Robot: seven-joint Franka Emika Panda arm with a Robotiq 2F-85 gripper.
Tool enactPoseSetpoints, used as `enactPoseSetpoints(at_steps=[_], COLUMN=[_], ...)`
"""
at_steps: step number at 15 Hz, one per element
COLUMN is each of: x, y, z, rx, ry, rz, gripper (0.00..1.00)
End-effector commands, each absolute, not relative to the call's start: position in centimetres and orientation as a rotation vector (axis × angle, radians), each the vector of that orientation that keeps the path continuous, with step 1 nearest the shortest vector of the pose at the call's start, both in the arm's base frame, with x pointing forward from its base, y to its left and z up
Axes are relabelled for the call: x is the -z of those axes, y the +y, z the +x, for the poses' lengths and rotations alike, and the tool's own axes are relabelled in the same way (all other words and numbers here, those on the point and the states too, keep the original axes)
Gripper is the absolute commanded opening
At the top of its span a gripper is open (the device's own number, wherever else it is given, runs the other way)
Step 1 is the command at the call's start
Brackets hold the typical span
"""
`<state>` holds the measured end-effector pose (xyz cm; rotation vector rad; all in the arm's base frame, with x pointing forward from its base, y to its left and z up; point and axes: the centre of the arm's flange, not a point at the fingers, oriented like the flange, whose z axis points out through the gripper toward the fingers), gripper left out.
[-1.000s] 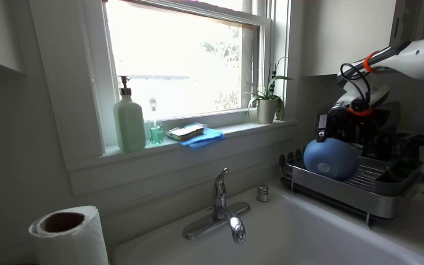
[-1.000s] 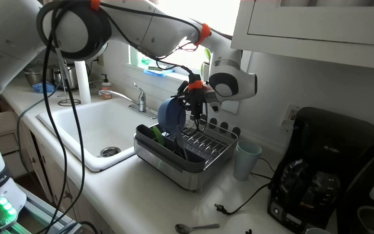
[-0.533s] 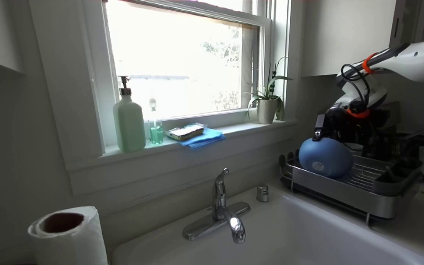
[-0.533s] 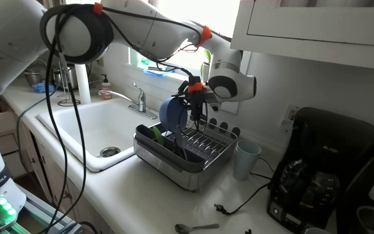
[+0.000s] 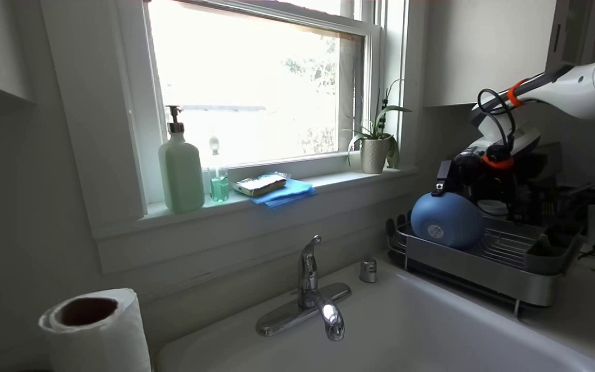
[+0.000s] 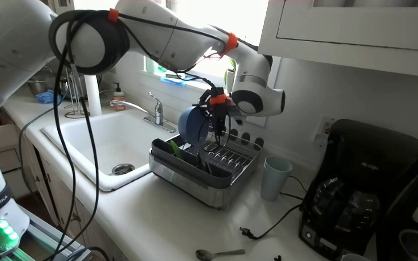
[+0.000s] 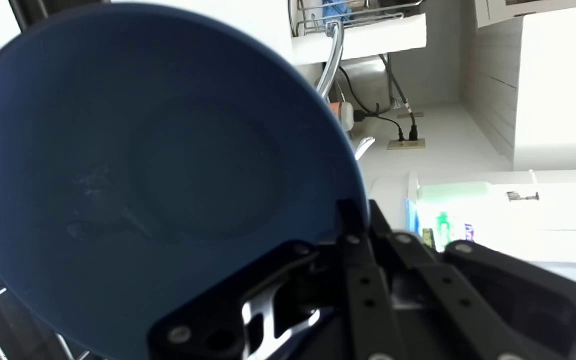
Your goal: Position the bowl upright on the dish rack
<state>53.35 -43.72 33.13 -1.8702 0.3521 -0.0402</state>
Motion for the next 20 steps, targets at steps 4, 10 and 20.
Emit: enactPoseSetpoints(at_steps=[4, 10, 20], x=[-32.6, -32.4, -31.0], y=[-45.4, -45.7, -46.3], z=[54.4, 54.8, 54.8], rx=[0.006, -0.061, -0.104], ry=[0.331, 0.381, 0.447], rz=[-1.841, -1.858, -1.885], gripper=[0.01, 0.32, 0.98])
